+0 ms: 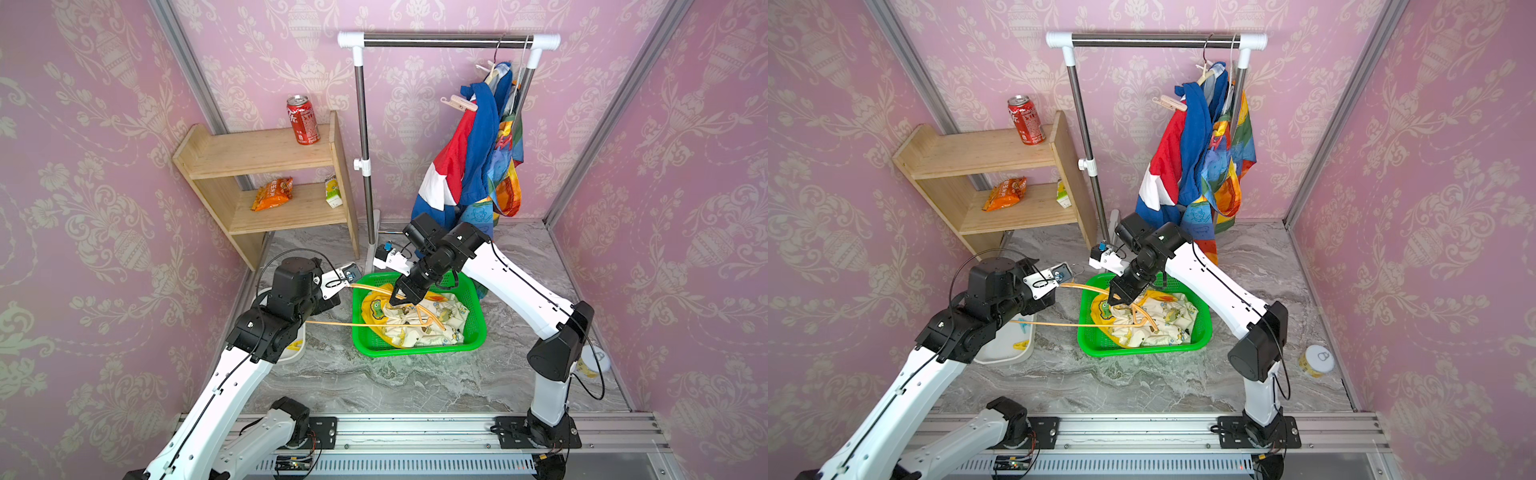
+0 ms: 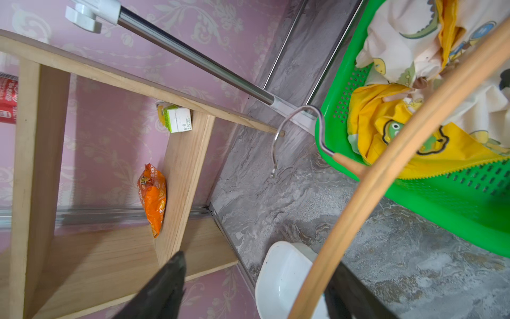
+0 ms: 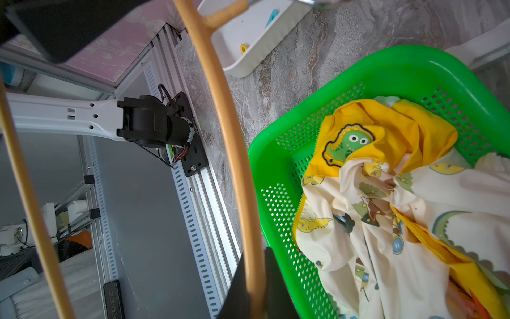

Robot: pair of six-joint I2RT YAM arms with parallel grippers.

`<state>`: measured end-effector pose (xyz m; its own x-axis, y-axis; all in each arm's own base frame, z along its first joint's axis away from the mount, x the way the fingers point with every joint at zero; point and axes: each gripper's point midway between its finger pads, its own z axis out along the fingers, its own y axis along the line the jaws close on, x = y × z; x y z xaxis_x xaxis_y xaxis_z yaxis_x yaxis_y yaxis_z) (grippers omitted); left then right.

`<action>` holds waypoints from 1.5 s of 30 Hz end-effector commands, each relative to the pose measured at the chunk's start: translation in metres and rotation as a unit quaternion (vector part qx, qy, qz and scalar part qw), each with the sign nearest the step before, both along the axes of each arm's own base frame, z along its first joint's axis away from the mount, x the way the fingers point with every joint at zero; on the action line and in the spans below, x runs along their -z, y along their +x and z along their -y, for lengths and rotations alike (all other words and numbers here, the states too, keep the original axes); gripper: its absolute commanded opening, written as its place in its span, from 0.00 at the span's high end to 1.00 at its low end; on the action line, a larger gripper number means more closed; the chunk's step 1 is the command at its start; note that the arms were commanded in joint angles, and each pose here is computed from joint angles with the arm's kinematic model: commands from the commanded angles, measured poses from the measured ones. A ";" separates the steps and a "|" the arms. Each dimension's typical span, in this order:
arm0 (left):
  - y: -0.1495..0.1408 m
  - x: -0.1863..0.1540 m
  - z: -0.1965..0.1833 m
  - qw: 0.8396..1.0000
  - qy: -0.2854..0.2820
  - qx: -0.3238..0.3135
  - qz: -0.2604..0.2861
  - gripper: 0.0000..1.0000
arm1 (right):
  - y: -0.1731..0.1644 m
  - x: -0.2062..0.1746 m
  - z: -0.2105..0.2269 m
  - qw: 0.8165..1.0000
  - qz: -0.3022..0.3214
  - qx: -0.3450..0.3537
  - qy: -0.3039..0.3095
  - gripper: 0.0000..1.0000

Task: Remove the clothespins securing jackets to the hanger
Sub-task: Pick up the hanger at the center of the board.

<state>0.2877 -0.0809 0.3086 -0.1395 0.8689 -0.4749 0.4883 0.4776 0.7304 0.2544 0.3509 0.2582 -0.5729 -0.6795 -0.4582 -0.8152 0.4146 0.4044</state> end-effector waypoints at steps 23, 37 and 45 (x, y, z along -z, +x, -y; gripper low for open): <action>0.001 -0.142 -0.005 0.932 -0.282 -0.060 0.220 0.01 | 0.101 -0.170 0.088 0.767 0.520 0.282 -0.249 1.00; 0.021 -0.161 0.005 0.921 -0.263 -0.034 0.285 0.01 | 0.108 -0.267 0.144 0.587 0.605 0.425 -0.332 1.00; 0.028 -0.154 0.016 0.923 -0.268 -0.012 0.278 0.01 | 0.115 -0.311 0.160 0.545 0.605 0.504 -0.288 1.00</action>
<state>0.3148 -0.0910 0.4621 0.2022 0.4844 -0.8512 0.0814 0.8578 0.5075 0.3721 0.2045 0.5491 -0.3166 -0.6112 -0.7254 0.3142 0.6540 -0.6882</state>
